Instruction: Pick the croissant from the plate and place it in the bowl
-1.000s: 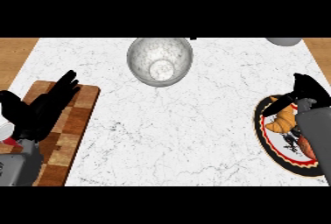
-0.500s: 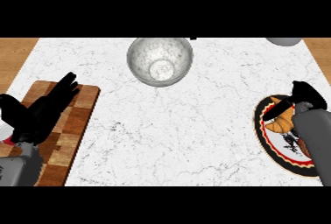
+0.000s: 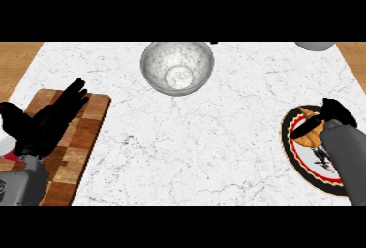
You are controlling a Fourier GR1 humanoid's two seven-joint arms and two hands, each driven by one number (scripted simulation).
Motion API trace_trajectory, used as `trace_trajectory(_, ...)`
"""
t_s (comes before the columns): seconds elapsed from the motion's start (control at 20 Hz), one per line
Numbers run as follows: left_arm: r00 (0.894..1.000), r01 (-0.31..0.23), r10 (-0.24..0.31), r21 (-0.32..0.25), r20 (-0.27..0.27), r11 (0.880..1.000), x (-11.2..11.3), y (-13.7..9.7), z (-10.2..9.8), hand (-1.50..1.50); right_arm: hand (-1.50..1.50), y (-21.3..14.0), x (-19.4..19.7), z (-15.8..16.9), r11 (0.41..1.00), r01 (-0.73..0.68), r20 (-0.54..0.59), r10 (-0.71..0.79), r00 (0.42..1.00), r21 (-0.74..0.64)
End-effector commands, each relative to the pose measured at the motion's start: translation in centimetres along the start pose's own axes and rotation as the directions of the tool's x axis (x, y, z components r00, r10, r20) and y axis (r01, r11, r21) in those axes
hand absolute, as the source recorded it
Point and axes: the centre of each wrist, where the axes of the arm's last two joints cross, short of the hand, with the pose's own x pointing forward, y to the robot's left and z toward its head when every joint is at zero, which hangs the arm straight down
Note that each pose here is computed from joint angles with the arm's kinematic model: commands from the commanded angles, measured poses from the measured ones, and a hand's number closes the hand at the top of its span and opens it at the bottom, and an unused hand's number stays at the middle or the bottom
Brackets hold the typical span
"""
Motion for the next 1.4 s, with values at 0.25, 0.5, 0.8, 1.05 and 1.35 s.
trace_trajectory(0.25,1.000,-0.015,0.015,0.001,0.001,1.000,-0.5,-0.8,-0.1,0.00,-1.50,1.9,-1.4,-2.1,1.000,0.017,0.000,-0.017,1.000,0.021)
trace_trajectory(0.5,1.000,0.005,-0.005,0.005,0.006,1.000,1.0,-1.6,-0.1,0.00,1.50,2.9,-2.6,-3.2,0.998,-0.005,0.075,0.010,0.997,-0.067)
trace_trajectory(0.8,1.000,0.017,-0.017,0.009,0.010,1.000,1.0,0.5,0.2,0.00,1.50,1.7,-1.4,-3.1,0.996,0.009,0.096,0.000,0.995,-0.090)
trace_trajectory(1.05,1.000,-0.004,0.004,0.007,-0.004,1.000,1.1,-1.2,-0.1,0.00,1.50,-0.9,-0.8,-3.0,0.995,-0.009,0.131,0.023,0.991,-0.103)
trace_trajectory(1.35,1.000,0.001,-0.001,0.005,-0.011,1.000,-0.1,0.6,-0.4,0.00,1.50,6.4,2.1,1.4,0.970,-0.226,0.474,0.239,0.848,-0.086)
